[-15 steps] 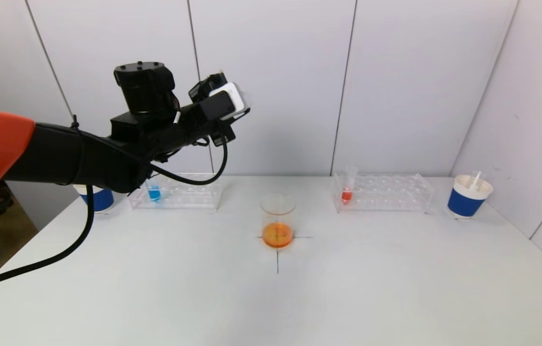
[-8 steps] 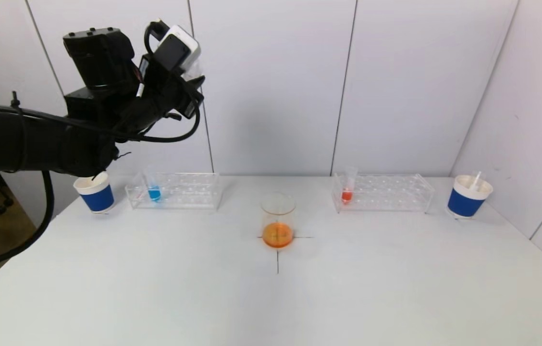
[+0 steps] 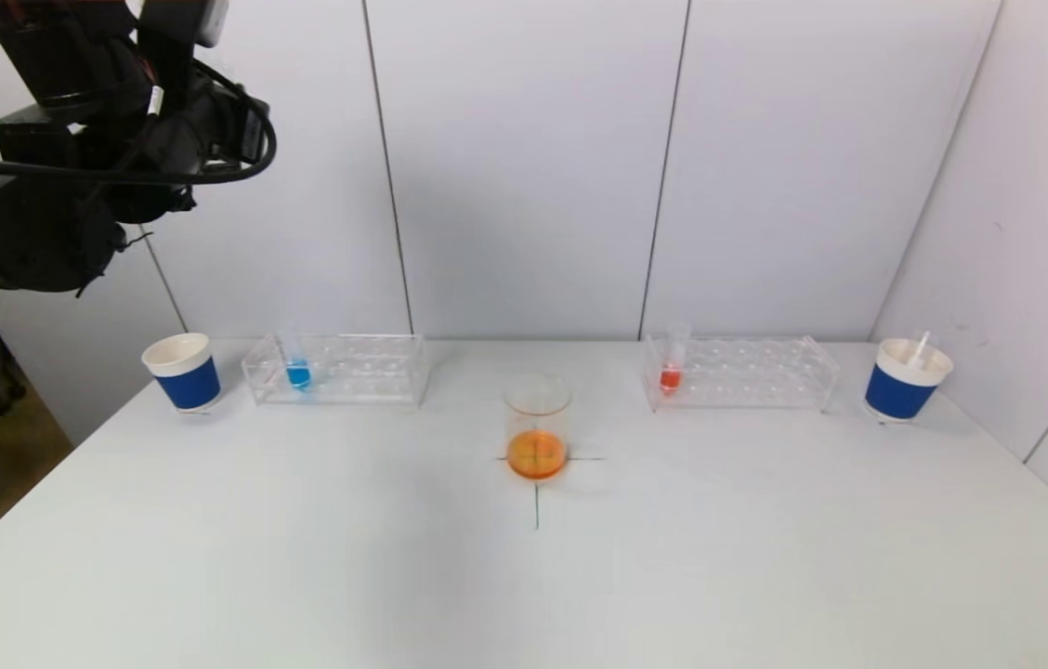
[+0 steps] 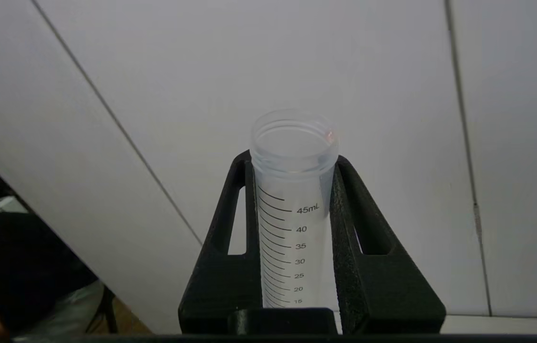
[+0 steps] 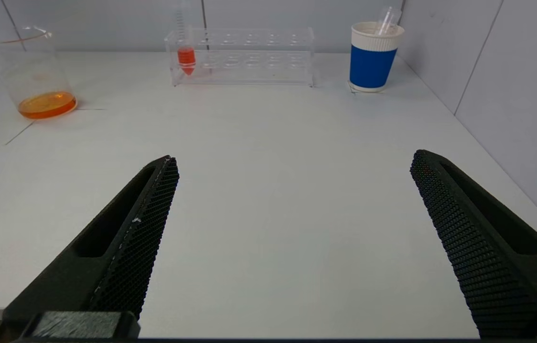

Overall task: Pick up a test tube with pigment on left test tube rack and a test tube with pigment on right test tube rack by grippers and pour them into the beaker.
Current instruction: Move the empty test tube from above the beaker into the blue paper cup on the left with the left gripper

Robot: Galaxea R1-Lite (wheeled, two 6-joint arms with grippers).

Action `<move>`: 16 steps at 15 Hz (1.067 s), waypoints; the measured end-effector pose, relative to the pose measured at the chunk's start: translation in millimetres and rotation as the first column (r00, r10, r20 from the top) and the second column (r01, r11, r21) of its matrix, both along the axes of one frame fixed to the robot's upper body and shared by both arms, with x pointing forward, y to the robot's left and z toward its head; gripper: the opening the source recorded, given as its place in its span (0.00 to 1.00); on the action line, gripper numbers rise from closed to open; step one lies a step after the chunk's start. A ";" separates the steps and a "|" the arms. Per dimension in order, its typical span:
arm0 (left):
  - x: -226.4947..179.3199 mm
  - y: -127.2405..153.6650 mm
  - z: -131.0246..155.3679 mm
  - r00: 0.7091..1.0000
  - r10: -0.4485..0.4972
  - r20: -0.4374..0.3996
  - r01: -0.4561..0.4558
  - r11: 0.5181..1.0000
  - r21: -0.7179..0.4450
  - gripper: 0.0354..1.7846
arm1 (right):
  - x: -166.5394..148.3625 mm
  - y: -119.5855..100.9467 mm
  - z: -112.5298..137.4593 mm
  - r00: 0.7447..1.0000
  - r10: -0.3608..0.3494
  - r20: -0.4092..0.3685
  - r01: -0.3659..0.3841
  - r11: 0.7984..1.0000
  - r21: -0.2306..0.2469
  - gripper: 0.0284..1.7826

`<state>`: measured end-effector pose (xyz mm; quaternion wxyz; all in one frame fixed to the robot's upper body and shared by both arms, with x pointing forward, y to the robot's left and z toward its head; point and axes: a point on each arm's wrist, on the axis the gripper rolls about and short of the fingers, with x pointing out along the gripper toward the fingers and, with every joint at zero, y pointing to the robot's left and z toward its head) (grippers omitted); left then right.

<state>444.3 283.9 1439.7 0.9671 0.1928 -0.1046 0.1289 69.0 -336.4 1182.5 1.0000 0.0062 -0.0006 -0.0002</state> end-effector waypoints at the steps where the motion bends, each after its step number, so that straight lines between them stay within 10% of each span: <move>1: -1.0 6.9 0.3 1.000 0.018 -0.008 -0.018 0.999 -0.038 0.23 | 0.0 0.0 0.0 1.000 0.000 0.000 0.000 1.000 0.000 0.99; 16: 13.3 92.8 -49.4 0.969 0.226 -0.099 -0.245 0.928 -0.281 0.23 | 0.0 0.0 0.0 1.000 0.000 0.000 0.000 1.000 0.000 0.99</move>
